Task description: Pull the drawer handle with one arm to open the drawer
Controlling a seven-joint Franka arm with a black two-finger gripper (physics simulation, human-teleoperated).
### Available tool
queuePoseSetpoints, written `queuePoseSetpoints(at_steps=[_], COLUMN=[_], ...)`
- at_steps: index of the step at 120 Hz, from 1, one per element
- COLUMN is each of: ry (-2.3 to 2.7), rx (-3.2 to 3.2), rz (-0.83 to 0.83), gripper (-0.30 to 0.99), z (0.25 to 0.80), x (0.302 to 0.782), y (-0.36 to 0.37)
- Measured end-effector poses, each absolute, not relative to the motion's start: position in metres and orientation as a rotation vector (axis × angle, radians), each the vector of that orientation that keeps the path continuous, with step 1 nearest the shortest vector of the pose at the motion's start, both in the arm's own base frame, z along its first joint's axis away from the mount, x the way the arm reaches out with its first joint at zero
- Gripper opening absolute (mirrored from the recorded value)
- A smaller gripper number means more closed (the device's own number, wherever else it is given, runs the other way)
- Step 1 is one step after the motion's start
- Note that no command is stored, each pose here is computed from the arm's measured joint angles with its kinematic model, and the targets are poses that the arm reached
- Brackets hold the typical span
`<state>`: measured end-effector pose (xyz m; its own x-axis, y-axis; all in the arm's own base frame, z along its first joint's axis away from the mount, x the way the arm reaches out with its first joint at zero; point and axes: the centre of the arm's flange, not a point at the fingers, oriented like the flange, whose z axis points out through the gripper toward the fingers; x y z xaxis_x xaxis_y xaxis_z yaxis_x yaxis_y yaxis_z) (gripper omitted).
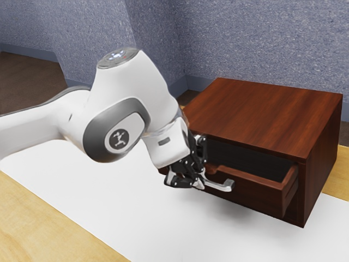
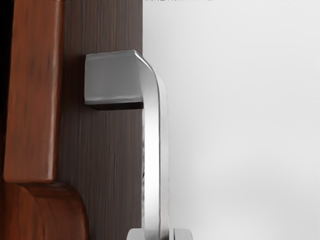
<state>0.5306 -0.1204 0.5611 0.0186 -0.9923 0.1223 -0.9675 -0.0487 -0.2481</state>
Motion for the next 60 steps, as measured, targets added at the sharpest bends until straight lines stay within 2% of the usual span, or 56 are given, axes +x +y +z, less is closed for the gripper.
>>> queuePoseSetpoints(at_steps=[60], ry=[2.088], rx=[-2.219], rz=[-0.39], gripper=[-0.03], z=[0.559], x=[0.483], y=[-0.127])
